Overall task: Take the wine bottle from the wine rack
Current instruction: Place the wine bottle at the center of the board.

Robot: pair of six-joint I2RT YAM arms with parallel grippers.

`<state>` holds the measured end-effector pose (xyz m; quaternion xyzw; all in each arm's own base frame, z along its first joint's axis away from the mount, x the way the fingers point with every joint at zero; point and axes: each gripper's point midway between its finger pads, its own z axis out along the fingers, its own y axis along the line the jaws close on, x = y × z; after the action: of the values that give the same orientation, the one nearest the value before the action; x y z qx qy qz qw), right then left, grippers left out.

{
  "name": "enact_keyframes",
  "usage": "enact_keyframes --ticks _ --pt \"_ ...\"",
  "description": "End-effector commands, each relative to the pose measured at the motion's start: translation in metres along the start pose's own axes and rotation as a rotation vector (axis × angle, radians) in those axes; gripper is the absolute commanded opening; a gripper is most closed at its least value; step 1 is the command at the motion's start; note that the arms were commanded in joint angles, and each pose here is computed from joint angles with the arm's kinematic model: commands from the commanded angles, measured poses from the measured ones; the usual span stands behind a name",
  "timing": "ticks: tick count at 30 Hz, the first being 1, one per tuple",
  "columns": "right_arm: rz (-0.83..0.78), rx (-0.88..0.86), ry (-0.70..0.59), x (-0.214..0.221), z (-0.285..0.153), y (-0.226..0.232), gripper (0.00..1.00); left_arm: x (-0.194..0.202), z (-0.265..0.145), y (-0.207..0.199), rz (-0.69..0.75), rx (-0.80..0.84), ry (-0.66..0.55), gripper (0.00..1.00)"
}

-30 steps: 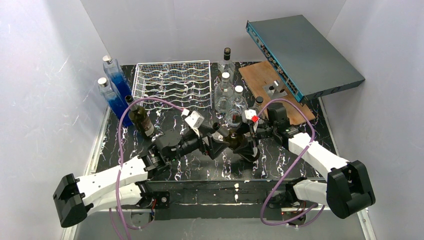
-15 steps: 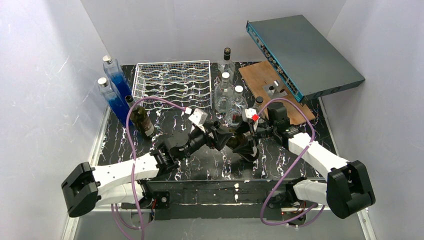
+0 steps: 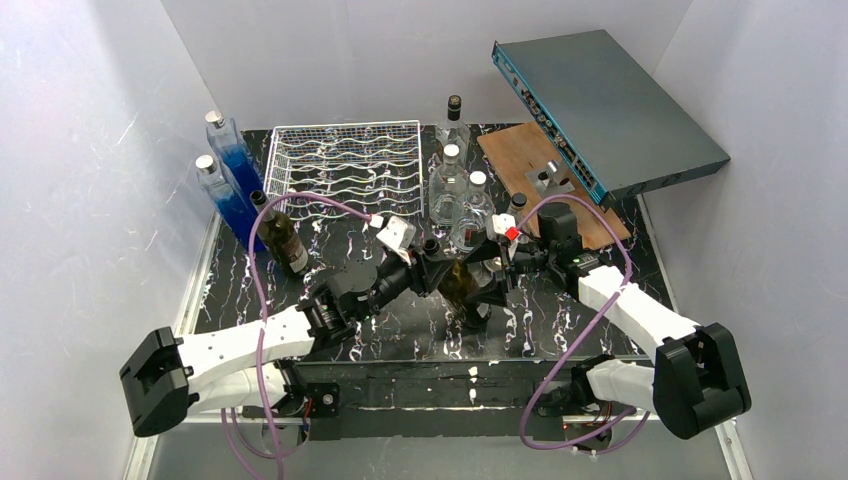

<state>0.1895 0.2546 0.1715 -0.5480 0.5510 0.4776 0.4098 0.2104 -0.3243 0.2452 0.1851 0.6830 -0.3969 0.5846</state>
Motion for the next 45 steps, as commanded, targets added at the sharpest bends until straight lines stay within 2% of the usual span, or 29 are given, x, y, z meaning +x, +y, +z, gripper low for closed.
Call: enact_keyframes --ticks 1,10,20,31,45 --pt "-0.050 0.014 -0.012 -0.019 -0.004 -0.003 0.98 -0.064 -0.010 -0.001 0.050 -0.046 -0.140 0.00" --pt "-0.073 0.002 -0.003 -0.018 -0.006 -0.001 0.98 -0.074 -0.023 0.008 0.138 -0.090 -0.121 0.00" --pt "-0.103 0.026 0.034 -0.014 -0.012 -0.005 0.98 -0.091 -0.015 0.010 0.257 -0.121 -0.077 0.00" --pt "-0.172 0.066 0.103 -0.005 -0.021 -0.011 0.98 -0.098 0.000 0.016 0.238 -0.128 -0.065 0.00" --pt "-0.182 0.069 0.114 -0.004 -0.023 -0.010 0.98 -0.098 0.028 0.021 0.233 -0.110 -0.024 0.00"
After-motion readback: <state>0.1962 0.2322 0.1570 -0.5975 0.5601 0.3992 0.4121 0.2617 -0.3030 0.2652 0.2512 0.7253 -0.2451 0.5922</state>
